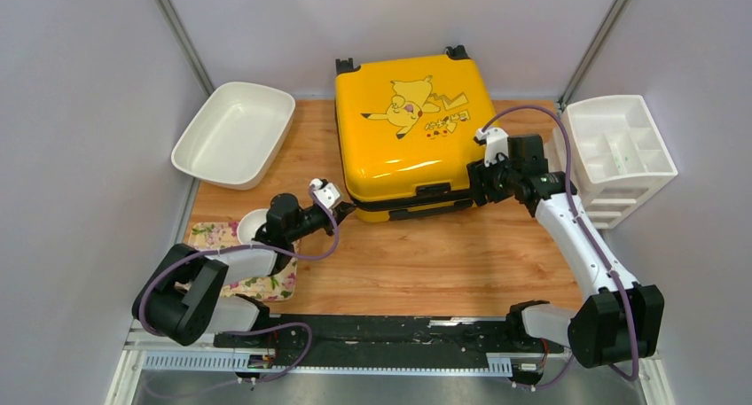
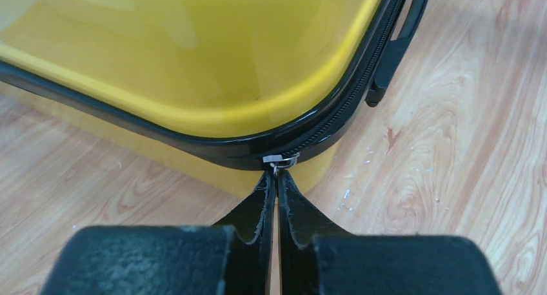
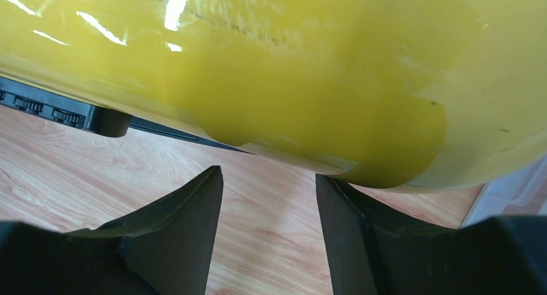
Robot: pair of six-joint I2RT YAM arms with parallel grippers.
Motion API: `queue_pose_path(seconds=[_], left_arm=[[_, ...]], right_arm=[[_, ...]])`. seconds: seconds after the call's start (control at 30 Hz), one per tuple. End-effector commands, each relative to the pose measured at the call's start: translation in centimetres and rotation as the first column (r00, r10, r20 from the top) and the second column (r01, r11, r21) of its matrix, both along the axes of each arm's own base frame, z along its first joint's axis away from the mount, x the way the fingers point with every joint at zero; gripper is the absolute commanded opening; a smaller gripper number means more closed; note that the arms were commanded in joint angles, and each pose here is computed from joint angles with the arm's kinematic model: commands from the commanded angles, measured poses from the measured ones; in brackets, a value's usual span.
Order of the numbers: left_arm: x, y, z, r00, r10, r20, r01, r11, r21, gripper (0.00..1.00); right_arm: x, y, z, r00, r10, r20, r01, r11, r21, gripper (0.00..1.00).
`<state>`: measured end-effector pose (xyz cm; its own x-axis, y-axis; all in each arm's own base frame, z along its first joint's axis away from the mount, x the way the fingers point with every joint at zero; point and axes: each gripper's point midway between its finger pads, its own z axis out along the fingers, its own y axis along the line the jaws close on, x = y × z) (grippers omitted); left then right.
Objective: Open, take out, and arrange the luggage
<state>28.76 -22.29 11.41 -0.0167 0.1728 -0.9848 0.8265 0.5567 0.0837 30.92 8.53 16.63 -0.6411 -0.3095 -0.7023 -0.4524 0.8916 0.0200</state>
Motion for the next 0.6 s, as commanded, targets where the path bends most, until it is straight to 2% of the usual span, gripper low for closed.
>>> queue_pose_path(seconds=[0.0,0.1,0.2,0.3,0.33,0.4,0.5,0.57], left_arm=[[0.2,-0.7,2.9,0.998,-0.001,0.062,0.004,0.999,-0.052,0.0],[-0.8,-0.7,2.8,0.997,-0.034,0.069,0.037,0.998,-0.044,0.0],[-1.2,-0.6,2.9,0.996,-0.045,0.082,0.048,0.998,-0.039,0.0],[-1.2,-0.4,2.7,0.996,-0.034,0.078,0.036,0.999,-0.031,0.0],[-0.9,-0.4,2.7,0.998,-0.022,0.066,0.024,0.999,-0.032,0.0],[-0.6,-0.4,2.4,0.999,-0.01,0.036,0.011,0.999,-0.036,0.0],[-0.6,-0.7,2.4,1.0,-0.022,0.012,0.023,0.999,-0.047,0.0],[-0.6,-0.9,2.6,1.0,-0.029,0.008,0.029,0.998,-0.052,0.0]], right_arm=[[0.7,0.2,1.6,0.996,0.019,0.082,-0.02,1.0,0.014,0.6],[0.4,0.1,1.7,0.995,0.034,0.091,-0.035,0.999,0.014,0.6],[-0.7,0.9,2.4,0.987,0.109,0.119,-0.115,0.993,0.042,0.6],[-3.3,2.9,3.2,0.937,0.301,0.175,-0.316,0.947,0.064,0.6],[-4.3,4.2,3.5,0.903,0.378,0.204,-0.403,0.91,0.094,0.59],[-5.9,5.5,3.2,0.821,0.5,0.276,-0.531,0.846,0.047,0.56],[-7.1,7.3,2.5,0.71,0.618,0.339,-0.636,0.769,-0.07,0.52],[-7.3,8.1,1.9,0.659,0.657,0.365,-0.663,0.737,-0.129,0.49]])
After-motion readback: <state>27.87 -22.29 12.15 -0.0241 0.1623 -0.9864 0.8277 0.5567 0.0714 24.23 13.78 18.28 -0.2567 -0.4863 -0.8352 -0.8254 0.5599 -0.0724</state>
